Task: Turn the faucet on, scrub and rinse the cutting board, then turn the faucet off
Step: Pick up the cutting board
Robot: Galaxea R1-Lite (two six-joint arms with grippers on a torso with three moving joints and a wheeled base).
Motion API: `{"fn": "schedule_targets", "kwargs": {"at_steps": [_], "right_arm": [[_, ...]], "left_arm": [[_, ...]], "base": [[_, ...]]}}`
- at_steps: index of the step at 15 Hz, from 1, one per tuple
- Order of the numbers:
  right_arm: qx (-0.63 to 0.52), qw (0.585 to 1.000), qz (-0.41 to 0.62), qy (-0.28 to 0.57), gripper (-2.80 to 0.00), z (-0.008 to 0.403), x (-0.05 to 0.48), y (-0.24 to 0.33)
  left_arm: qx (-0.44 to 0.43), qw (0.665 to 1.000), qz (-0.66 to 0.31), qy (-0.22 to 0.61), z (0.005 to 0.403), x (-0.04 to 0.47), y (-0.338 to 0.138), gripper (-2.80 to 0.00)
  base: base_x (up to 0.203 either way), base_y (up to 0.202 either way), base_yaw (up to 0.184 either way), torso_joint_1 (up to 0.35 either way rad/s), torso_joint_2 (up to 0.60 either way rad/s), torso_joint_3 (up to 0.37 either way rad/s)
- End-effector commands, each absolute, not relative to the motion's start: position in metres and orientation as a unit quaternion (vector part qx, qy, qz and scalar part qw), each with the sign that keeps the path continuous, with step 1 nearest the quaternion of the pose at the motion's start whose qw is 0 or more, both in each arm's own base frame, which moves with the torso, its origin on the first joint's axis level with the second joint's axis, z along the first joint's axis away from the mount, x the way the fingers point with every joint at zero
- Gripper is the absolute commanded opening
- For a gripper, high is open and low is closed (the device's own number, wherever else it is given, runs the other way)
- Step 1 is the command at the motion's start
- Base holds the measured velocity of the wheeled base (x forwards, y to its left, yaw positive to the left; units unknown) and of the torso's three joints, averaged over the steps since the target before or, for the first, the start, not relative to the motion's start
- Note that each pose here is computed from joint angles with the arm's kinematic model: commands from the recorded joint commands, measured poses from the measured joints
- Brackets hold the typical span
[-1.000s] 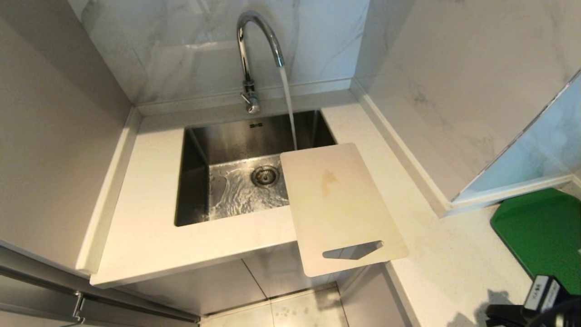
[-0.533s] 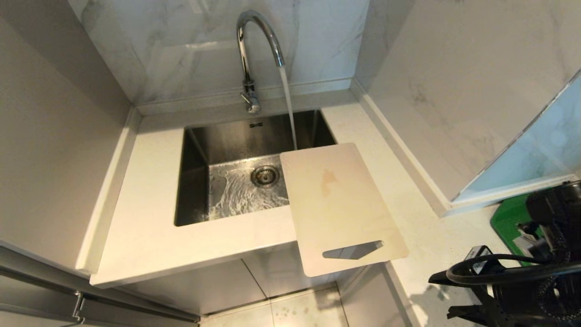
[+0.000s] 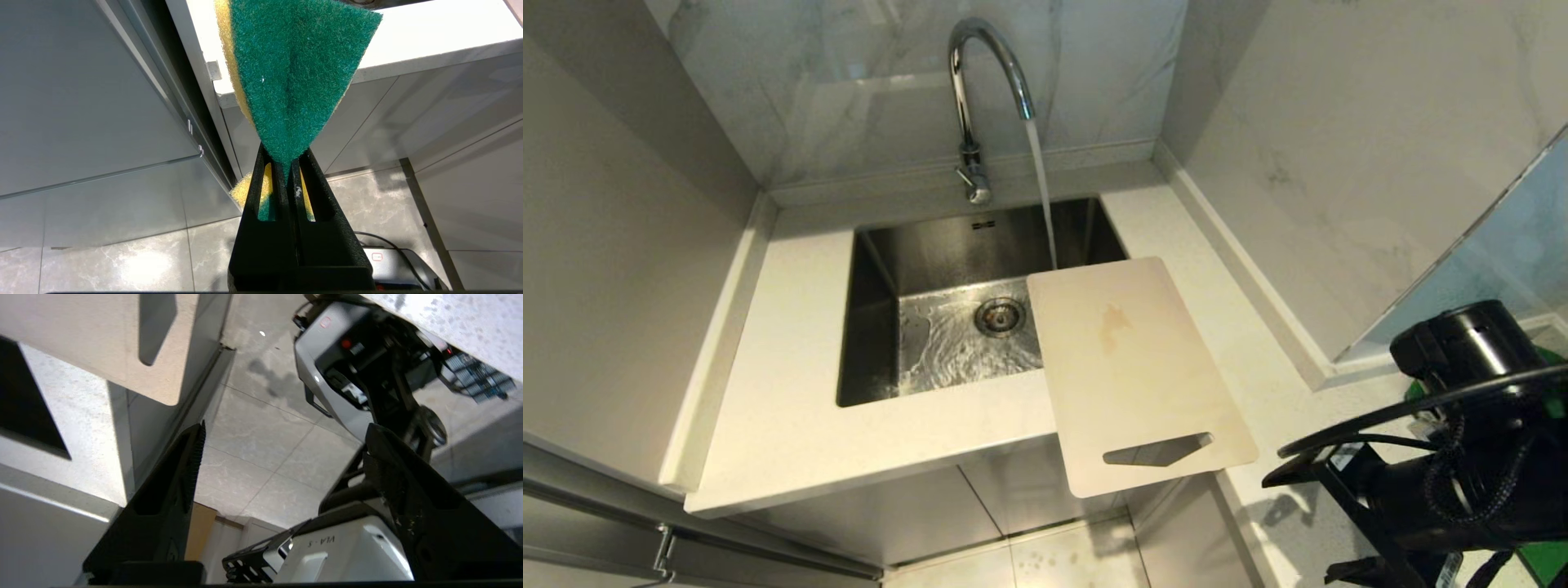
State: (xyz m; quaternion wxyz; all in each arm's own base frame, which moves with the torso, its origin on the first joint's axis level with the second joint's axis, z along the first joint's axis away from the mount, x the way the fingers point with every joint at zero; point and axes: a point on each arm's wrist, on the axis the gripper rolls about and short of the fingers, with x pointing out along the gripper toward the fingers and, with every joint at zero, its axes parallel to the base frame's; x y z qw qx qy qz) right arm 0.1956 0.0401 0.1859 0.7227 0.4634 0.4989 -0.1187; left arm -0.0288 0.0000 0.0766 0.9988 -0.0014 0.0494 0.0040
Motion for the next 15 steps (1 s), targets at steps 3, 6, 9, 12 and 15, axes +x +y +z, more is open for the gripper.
{"fn": "schedule_targets", "kwargs": {"at_steps": [3, 6, 9, 12, 15], "right_arm": [[0.463, 0.673, -0.177, 0.549, 0.00, 0.197, 0.205, 0.042], [0.474, 0.649, -0.207, 0.558, 0.00, 0.185, 0.234, 0.047], [0.489, 0.663, -0.186, 0.535, 0.00, 0.187, 0.267, 0.054], [0.484, 0.668, -0.173, 0.538, 0.00, 0.173, 0.294, 0.070], [0.477, 0.671, -0.166, 0.542, 0.00, 0.165, 0.304, 0.077]], "left_arm": [[-0.002, 0.999, 0.005, 0.051, 0.076, -0.029, 0.000, -2.80], [-0.002, 0.999, 0.005, 0.051, 0.076, -0.029, 0.000, -2.80], [-0.002, 0.999, 0.005, 0.051, 0.076, -0.029, 0.000, -2.80], [-0.002, 0.999, 0.005, 0.051, 0.076, -0.029, 0.000, -2.80], [-0.002, 0.999, 0.005, 0.051, 0.076, -0.029, 0.000, -2.80]], "base": [[0.000, 0.000, 0.000, 0.000, 0.00, 0.000], [0.000, 0.000, 0.000, 0.000, 0.00, 0.000], [0.000, 0.000, 0.000, 0.000, 0.00, 0.000], [0.000, 0.000, 0.000, 0.000, 0.00, 0.000], [0.000, 0.000, 0.000, 0.000, 0.00, 0.000]]}}
